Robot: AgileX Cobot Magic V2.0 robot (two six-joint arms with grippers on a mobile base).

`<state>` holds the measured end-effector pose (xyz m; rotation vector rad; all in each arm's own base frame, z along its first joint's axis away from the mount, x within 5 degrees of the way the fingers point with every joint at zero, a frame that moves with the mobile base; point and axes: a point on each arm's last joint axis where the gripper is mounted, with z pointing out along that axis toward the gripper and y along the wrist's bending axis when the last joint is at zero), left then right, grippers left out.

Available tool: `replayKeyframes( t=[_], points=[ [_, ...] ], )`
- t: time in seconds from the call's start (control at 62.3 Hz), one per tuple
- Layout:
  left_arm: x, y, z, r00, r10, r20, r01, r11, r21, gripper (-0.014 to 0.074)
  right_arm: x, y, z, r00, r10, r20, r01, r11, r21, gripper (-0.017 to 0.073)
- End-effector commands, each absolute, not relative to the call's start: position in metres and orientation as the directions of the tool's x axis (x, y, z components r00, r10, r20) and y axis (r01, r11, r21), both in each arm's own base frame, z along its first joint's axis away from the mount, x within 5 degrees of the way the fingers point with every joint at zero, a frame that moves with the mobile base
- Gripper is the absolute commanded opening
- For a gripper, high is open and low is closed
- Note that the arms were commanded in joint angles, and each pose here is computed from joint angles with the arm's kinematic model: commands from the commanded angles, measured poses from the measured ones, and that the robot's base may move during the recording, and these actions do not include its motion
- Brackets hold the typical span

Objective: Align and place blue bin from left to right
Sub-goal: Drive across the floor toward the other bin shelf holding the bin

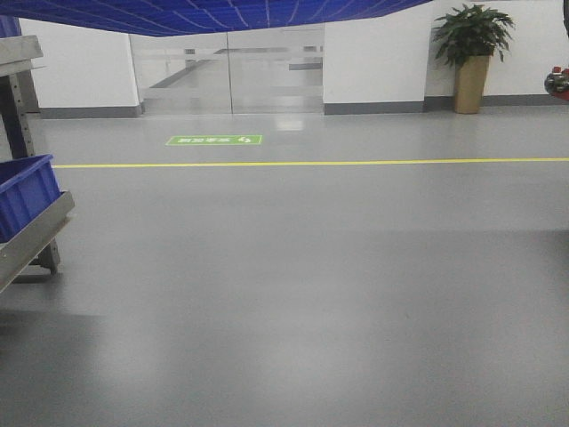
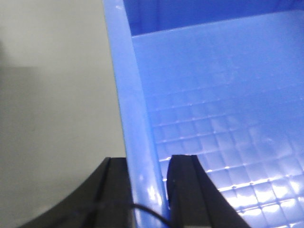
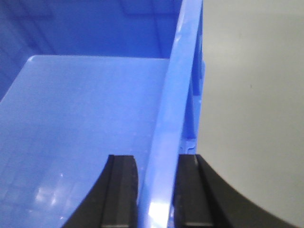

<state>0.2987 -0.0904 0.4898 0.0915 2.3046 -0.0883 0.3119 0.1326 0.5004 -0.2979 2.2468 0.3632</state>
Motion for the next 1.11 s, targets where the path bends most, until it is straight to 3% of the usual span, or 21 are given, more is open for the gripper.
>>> replayKeyframes(
  t=[0.0,1.091],
  points=[
    [0.2933,-0.0912,0.5056,-0.582,0.053,-0.812,0.132,0.991,-0.03,-0.0009,0.3057,0.1289,0.5206,-0.521,-0.071,-0.85,-0.356,0.924,0.141,-0.0068],
    [0.2933,-0.0912,0.5056,-0.582,0.053,-0.812,0.132,0.991,-0.03,-0.0009,0.3058,0.1289,0.5207,-0.52,-0.071,-0.851,-0.356,0.924,0.141,-0.0068]
  ],
)
